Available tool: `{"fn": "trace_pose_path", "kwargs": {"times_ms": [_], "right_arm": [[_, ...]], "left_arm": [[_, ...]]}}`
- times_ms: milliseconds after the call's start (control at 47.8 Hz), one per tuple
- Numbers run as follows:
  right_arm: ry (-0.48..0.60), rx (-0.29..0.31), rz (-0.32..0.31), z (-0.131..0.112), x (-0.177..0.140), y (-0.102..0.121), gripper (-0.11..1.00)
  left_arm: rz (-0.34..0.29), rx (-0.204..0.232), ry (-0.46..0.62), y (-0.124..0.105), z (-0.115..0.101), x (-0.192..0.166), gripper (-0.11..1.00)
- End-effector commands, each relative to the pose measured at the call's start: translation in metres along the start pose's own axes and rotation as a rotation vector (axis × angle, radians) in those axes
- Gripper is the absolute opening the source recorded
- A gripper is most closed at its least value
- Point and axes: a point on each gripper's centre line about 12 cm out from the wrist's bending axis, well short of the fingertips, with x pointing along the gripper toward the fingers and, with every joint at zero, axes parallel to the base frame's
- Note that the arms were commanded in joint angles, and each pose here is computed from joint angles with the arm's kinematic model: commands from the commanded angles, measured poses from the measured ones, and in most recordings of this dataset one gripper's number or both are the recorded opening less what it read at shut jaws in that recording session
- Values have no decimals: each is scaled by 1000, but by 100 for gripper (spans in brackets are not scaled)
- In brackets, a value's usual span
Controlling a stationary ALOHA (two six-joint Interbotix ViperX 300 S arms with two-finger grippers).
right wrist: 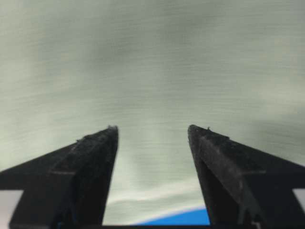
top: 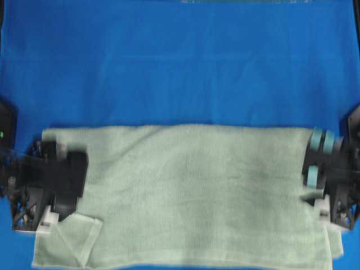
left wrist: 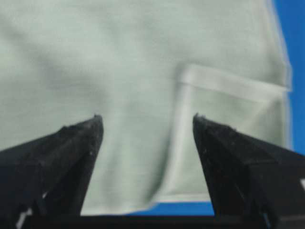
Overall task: Fold a bath towel.
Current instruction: 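Release the corners and raise both grippers off the folded towel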
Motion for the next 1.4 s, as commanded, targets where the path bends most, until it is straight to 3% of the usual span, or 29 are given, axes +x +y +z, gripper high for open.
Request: {"fn": "trace_pose_path", "kwargs": {"times_ms": [0, 167, 335, 397, 606, 836, 941, 1004, 1171, 1213, 1380], "right_arm": [[-38, 44, -32, 9, -12, -22, 62], [-56, 31, -76, 13, -14, -49, 62], [5, 61, -178, 11, 14, -78, 62], [19, 67, -190, 10, 26, -85, 62], [48, 99, -161, -2, 71, -104, 62], [108, 134, -158, -21, 104, -116, 62], [112, 137, -156, -19, 107, -115, 61], [113, 137, -155, -19, 107, -114, 57], [109, 151, -148, -19, 105, -114, 16], [104, 152, -145, -18, 104, -114, 10], [62, 166, -144, -7, 89, -112, 10]], "left_arm": [[32, -32, -50, 20, 6, -12, 71], [99, -36, -43, 50, 2, -10, 71], [156, -37, 29, 74, -11, 15, 72], [173, -46, 53, 84, -19, 26, 72], [225, -100, 89, 123, -61, 58, 72], [228, -126, 100, 133, -96, 74, 71], [233, -151, 139, 134, -102, 77, 64], [236, -168, 171, 134, -103, 77, 53], [243, -179, 224, 133, -103, 75, 12], [244, -182, 225, 133, -102, 75, 10], [235, -193, 208, 124, -82, 65, 10]]}}
